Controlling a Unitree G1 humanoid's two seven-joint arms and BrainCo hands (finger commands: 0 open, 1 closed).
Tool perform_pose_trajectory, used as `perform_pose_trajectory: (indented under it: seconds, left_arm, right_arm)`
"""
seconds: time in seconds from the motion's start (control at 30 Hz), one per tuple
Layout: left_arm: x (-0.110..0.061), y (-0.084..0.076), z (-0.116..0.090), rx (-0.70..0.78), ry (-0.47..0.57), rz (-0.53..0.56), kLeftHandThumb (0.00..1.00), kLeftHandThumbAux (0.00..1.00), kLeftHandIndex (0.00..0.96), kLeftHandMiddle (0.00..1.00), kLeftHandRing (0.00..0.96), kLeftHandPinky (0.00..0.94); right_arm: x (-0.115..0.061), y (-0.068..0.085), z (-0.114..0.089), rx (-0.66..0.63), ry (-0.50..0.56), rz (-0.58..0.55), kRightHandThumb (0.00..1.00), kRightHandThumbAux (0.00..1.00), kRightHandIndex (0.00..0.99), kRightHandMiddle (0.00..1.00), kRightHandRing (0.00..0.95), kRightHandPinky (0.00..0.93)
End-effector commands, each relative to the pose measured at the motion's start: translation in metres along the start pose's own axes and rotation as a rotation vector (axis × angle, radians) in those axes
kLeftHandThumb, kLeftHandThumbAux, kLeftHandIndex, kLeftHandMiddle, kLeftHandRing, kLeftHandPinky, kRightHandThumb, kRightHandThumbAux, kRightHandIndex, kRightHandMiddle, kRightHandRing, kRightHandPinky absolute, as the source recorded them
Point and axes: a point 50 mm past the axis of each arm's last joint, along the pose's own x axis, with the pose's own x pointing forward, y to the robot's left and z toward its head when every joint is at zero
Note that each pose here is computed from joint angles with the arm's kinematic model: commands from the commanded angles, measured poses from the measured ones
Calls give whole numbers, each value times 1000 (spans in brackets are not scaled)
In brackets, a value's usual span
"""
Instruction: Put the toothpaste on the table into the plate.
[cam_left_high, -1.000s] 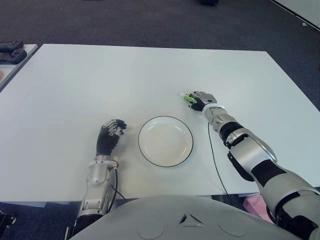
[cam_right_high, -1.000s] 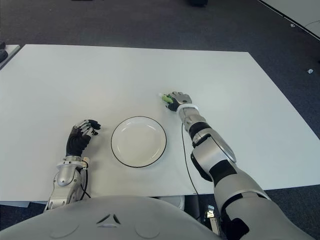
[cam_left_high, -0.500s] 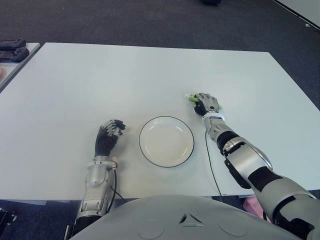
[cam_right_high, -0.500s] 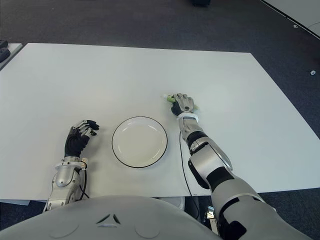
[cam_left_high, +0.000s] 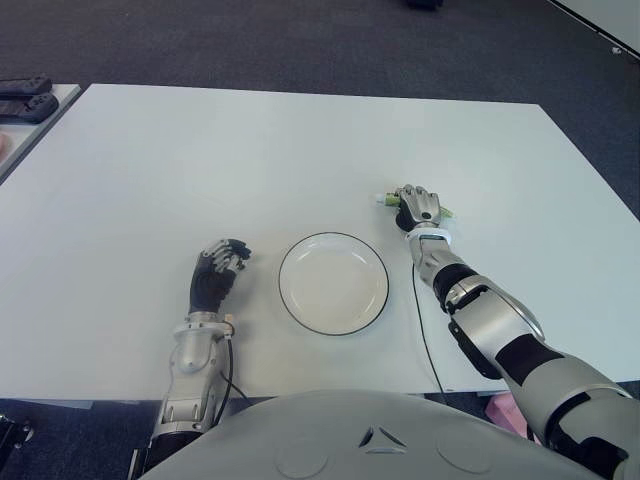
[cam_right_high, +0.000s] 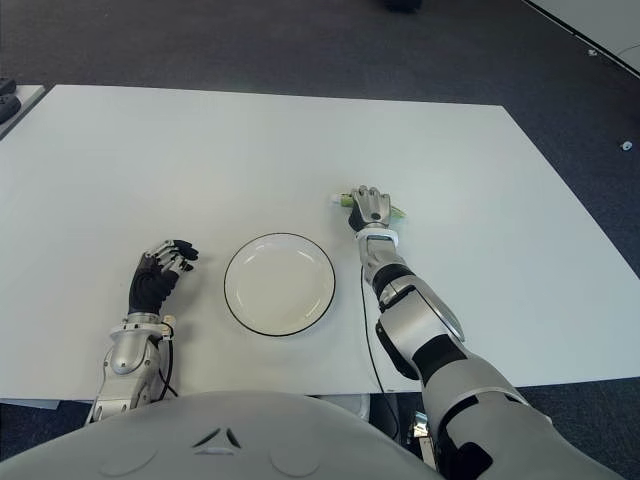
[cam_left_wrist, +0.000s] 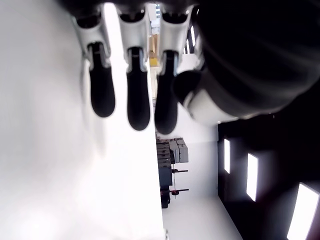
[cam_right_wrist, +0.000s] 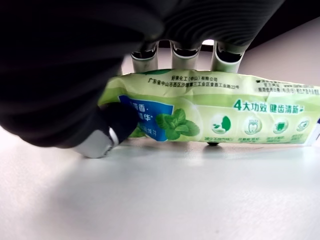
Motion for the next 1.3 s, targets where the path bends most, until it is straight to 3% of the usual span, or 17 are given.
perform_pose_trajectory:
  seconds: [0.03, 0.13, 0.37, 0.53, 0.8, 1.13, 1.3]
  left_arm:
    - [-2, 2, -7, -1, 48, 20, 703, 725, 426, 470, 460, 462]
    - [-2, 2, -7, -2, 42, 12, 704, 725, 427, 472, 464, 471]
    - [-1, 2, -7, -9, 32, 0, 703, 725, 428, 479, 470, 480]
    - [-1, 2, -7, -9, 36, 5, 703, 725, 427, 480, 470, 476]
    - [-1, 2, -6, -4, 46, 26, 705, 724, 427, 468, 465, 468]
    - [-2, 2, -5, 1, 40, 14, 705, 724, 428, 481, 478, 484]
    - [-2, 2, -6, 4, 44, 19, 703, 724, 427, 483, 474, 471]
  right_arm:
    - [-26, 41, -14, -16, 76, 186, 850, 679, 394, 546, 826, 874]
    - [-21, 33, -6, 4, 69, 149, 849, 681, 392, 546, 847, 884]
    - [-22, 35, -9, 57, 72, 163, 848, 682, 391, 546, 864, 885]
    - [-12, 22, -2, 94, 67, 133, 848, 683, 390, 544, 869, 885]
    - [-11, 19, -6, 182, 74, 87, 848, 682, 392, 547, 863, 869]
    - [8, -14, 2, 286, 45, -60, 848, 681, 393, 533, 819, 762]
    - [17, -34, 7, 404, 31, -129, 847, 682, 392, 518, 778, 701]
